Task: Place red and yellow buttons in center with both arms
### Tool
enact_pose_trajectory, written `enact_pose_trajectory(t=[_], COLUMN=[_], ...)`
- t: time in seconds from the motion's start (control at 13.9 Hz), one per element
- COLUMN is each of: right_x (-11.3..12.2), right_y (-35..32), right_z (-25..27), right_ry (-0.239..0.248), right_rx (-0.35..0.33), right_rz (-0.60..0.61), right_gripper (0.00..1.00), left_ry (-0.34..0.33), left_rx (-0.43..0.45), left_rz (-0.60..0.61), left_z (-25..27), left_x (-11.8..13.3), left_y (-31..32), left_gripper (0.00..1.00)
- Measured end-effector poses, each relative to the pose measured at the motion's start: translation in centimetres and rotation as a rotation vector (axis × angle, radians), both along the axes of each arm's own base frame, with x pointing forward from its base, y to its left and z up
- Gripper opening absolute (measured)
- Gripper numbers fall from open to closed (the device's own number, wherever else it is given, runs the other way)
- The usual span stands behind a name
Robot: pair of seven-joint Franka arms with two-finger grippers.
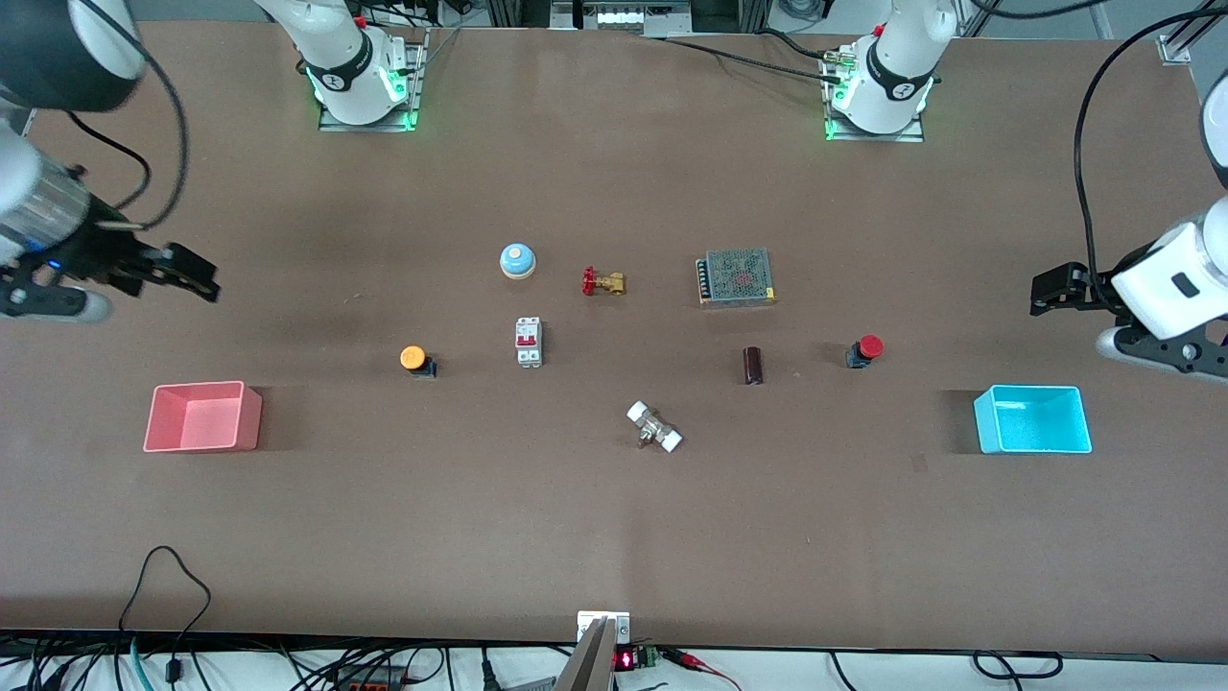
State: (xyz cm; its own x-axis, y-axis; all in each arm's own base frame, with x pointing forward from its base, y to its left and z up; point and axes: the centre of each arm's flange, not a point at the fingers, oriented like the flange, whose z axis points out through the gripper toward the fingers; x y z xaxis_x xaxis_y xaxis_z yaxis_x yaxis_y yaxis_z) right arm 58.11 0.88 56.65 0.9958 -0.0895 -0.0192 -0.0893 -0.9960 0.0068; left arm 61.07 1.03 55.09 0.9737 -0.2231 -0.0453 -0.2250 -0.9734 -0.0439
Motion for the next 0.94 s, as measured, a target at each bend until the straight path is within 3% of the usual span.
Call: enact_pose_trajectory(t=[0.29, 0.5, 0.94], right_x=[-0.3, 0.1, 0.1], right_y=[-0.2, -0.2, -0.3], right_z=[1.0, 0.4, 0.4], right_ry=[0.032, 0.027, 0.026], right_rx=[0.003, 0.003, 0.003], right_rz=[-0.006, -0.006, -0.007], right_gripper=[1.00, 1.00, 1.00], left_ry=[-0.054, -0.041, -0.038], left_rx=[0.000, -0.055, -0.059], left_rz=[0.018, 0.037, 0.036], left_z=[1.9, 1.4, 1.2], left_x=[-4.3, -4.6, -4.6], left_y=[1.1, 1.1, 1.0], left_gripper=[1.00, 1.00, 1.00])
